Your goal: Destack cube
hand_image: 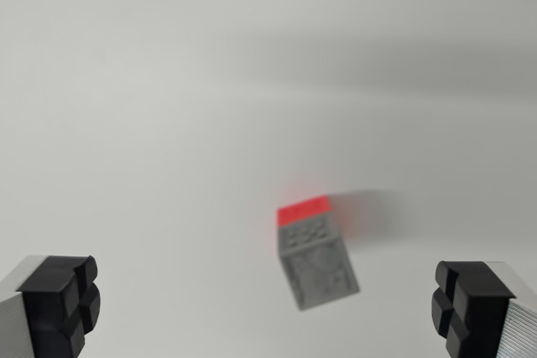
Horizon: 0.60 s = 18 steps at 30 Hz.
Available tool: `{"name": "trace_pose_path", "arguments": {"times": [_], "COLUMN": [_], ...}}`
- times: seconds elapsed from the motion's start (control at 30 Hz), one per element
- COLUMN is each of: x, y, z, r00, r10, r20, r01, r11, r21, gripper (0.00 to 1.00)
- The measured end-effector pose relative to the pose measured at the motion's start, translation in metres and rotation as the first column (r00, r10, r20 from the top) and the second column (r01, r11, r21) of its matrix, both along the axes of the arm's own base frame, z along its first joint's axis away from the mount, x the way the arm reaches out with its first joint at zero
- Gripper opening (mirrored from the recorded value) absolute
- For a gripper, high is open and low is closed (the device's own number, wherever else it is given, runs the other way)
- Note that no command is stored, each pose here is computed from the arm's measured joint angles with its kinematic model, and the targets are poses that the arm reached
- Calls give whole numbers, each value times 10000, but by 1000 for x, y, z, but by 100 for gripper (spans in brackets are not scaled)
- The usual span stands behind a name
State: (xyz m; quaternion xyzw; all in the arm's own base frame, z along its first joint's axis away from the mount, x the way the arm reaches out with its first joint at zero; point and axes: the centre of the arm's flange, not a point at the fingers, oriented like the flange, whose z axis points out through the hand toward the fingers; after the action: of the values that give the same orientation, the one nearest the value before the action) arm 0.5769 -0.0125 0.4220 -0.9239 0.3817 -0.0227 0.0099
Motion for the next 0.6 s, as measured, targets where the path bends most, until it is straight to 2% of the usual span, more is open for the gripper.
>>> {"name": "trace_pose_path", "arguments": {"times": [0.37, 0.6], "x": [-18, -31], "y": [-7, -12], "z": [-22, -39], "r00": [9981, 9941], "r10": [610, 1067], "r20": [-99, -174], "r01": [-610, -1068], "r11": [9981, 9943], "r21": [-32, -38], "gripper": [100, 100]}}
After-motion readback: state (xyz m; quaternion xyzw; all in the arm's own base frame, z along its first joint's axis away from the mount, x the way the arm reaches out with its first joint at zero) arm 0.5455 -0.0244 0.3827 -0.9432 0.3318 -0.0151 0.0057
